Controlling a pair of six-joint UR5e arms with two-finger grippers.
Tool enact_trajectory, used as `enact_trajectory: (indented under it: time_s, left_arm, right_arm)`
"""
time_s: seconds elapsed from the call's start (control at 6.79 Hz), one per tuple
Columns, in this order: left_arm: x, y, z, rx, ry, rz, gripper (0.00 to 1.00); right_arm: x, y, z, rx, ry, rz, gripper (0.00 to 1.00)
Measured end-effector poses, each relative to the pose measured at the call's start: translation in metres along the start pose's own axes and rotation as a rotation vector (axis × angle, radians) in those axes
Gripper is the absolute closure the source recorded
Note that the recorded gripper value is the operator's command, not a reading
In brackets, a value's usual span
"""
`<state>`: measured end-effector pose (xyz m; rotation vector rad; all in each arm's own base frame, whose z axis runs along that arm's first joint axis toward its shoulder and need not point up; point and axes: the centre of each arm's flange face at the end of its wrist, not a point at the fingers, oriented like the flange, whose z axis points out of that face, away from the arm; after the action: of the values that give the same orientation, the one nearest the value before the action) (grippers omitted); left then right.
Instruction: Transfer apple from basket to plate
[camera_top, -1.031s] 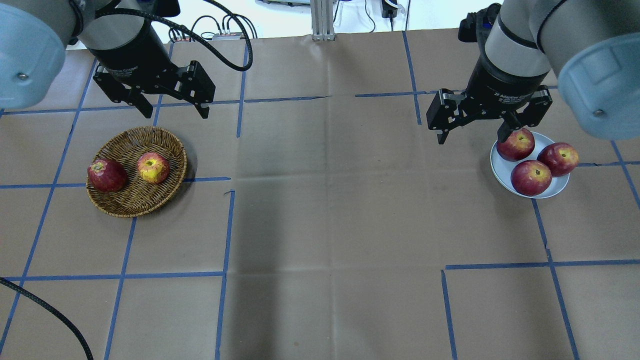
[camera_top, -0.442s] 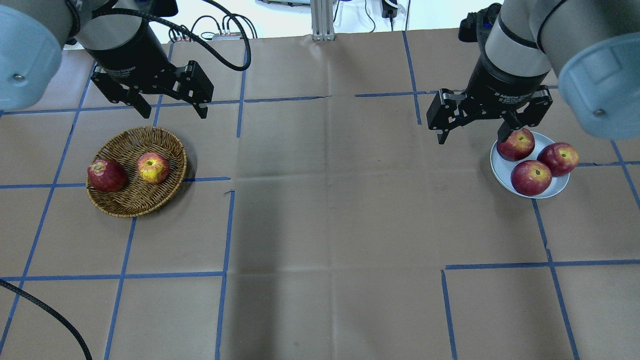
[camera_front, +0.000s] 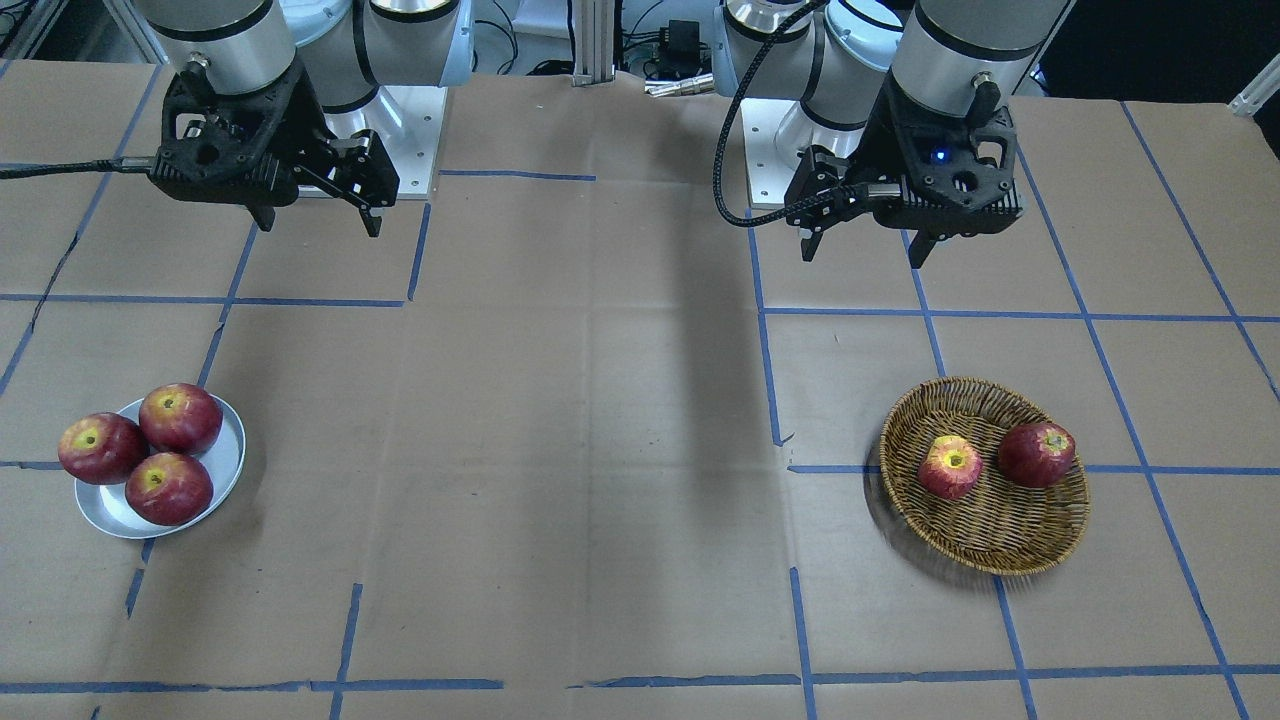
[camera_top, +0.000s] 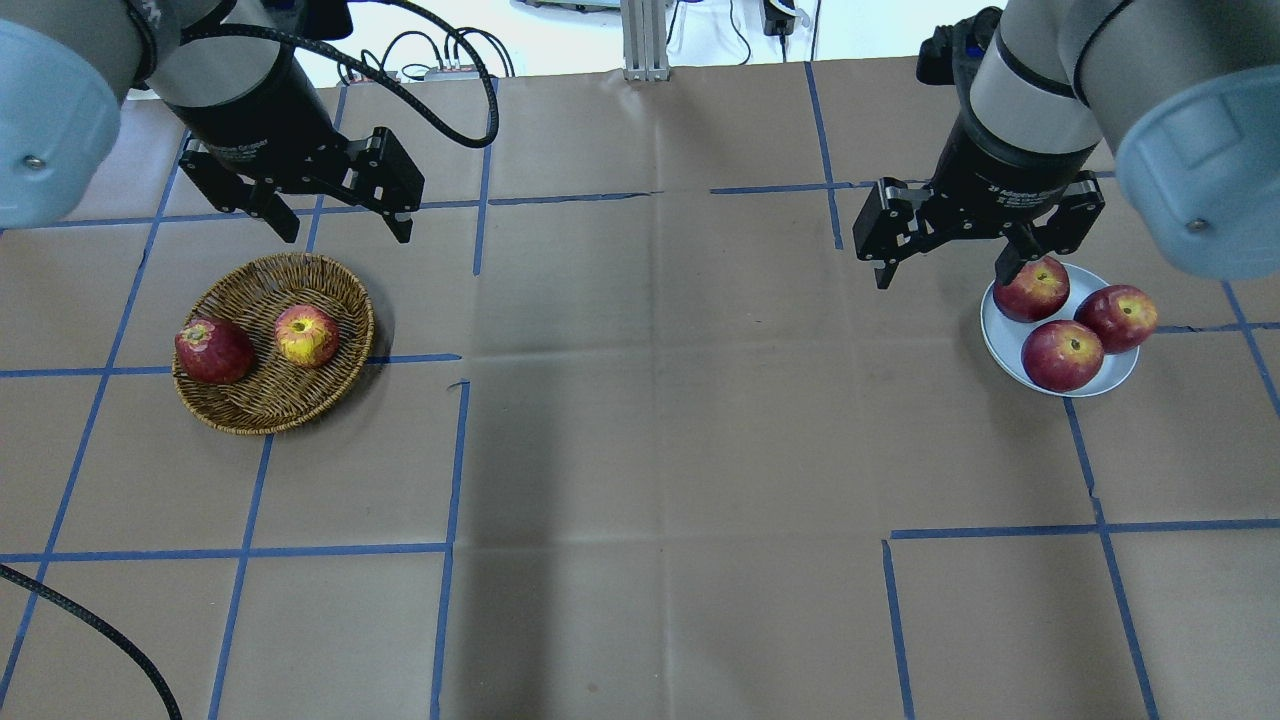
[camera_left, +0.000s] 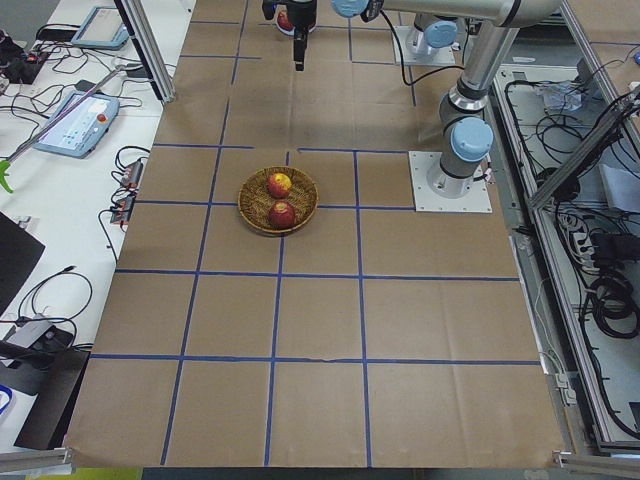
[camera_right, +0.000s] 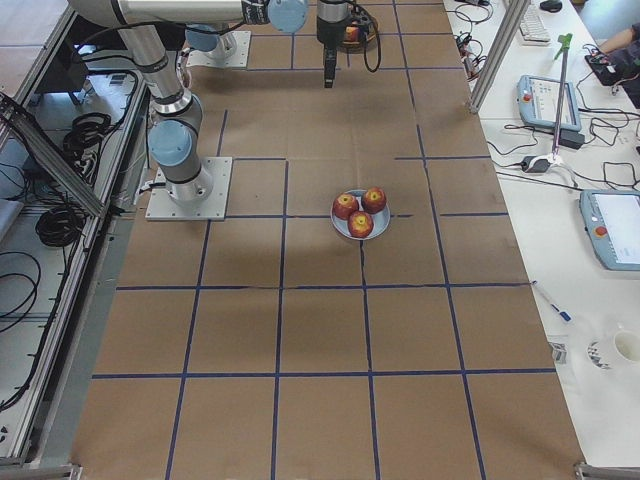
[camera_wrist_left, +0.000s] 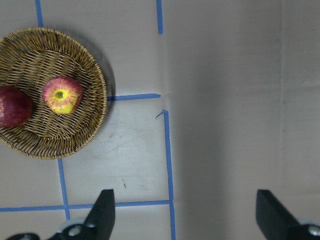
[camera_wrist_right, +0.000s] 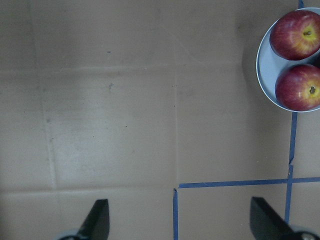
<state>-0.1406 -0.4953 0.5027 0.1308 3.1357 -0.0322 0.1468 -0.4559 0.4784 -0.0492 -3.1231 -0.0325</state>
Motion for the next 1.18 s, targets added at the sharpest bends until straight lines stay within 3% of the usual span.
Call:
enact_trajectory:
  time_s: [0.29, 0.59, 0.88, 1.18]
  left_arm:
    - [-0.022, -0.008, 0.011, -0.009, -0.003, 0.103, 0.00]
    - [-0.082, -0.032, 0.038, -0.041, 0.009, 0.173, 0.01]
    - [-0.131, -0.067, 0.081, -0.027, 0.002, 0.259, 0.01]
    - [-0.167, -0.085, 0.135, -0.044, 0.011, 0.259, 0.01]
  right_arm:
    - [0.000, 0.000, 0.001, -0.004, 0.000, -0.001, 0.00]
    - [0.000, 0.000, 0.001, -0.005, 0.000, -0.006, 0.00]
    - [0.000, 0.000, 0.001, -0.004, 0.000, -0.009, 0.00]
    - [0.000, 0.000, 0.001, -0.004, 0.000, -0.010, 0.00]
